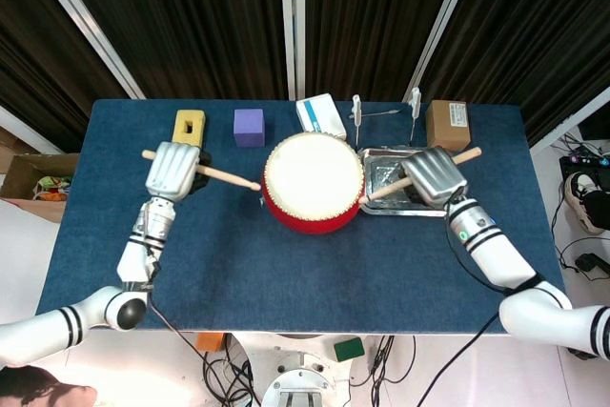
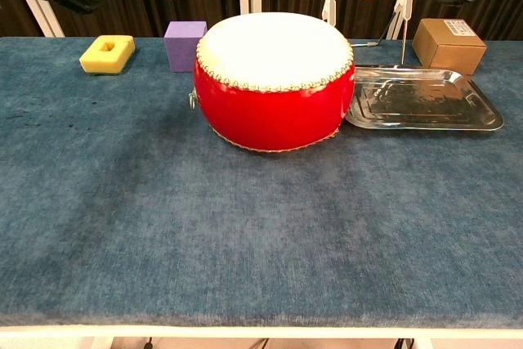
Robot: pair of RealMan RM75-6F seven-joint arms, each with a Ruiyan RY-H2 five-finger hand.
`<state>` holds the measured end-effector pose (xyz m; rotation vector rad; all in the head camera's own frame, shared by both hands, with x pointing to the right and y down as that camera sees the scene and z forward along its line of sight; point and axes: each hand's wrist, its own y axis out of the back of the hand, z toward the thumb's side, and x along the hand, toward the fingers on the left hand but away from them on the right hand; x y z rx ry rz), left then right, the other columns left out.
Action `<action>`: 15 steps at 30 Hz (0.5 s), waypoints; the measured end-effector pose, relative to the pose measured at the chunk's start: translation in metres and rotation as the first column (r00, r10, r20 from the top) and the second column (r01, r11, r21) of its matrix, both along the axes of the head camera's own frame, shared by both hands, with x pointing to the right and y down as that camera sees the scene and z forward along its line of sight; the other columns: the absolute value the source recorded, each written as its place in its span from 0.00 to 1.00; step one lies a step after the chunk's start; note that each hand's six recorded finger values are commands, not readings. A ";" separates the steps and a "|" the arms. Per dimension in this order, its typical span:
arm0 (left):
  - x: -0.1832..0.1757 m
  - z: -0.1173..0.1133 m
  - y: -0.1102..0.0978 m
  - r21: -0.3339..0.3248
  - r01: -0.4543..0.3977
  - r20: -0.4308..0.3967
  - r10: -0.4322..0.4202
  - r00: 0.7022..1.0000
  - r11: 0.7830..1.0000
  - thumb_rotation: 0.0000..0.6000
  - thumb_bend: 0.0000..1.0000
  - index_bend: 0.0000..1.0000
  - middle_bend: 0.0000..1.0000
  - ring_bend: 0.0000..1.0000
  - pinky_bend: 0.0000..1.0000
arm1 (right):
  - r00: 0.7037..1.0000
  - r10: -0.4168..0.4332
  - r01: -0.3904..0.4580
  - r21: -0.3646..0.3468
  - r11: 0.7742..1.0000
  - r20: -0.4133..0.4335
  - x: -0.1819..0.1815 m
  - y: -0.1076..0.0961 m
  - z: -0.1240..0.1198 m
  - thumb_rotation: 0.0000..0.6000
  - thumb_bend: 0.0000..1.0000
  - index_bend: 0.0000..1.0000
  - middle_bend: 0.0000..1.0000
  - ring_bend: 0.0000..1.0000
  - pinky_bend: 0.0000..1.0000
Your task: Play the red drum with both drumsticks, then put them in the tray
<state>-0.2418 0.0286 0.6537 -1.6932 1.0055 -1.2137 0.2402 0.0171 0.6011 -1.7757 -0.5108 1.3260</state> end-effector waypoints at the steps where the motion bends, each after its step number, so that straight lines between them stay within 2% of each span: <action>1: 0.004 0.005 -0.003 -0.008 0.008 0.008 -0.008 1.000 1.000 1.00 0.71 1.00 1.00 1.00 1.00 | 1.000 0.007 -0.007 -0.006 1.000 -0.003 -0.005 -0.004 0.002 1.00 0.92 1.00 1.00 1.00 1.00; 8: 0.034 0.032 -0.014 -0.063 0.037 0.055 -0.033 0.998 0.997 1.00 0.71 1.00 1.00 1.00 1.00 | 0.999 0.034 -0.035 -0.032 0.999 -0.039 -0.044 -0.029 0.034 1.00 0.92 1.00 1.00 1.00 1.00; 12: 0.042 0.034 -0.017 -0.077 0.042 0.044 -0.039 0.998 0.996 1.00 0.71 1.00 1.00 1.00 1.00 | 0.995 0.055 -0.059 -0.051 0.997 -0.080 -0.047 -0.032 0.056 1.00 0.92 1.00 1.00 1.00 1.00; 15: 0.048 0.033 -0.020 -0.073 0.038 0.045 -0.034 0.998 0.997 1.00 0.71 1.00 1.00 1.00 1.00 | 0.990 0.035 -0.042 -0.051 0.998 -0.140 -0.045 -0.032 0.069 1.00 0.92 1.00 1.00 1.00 1.00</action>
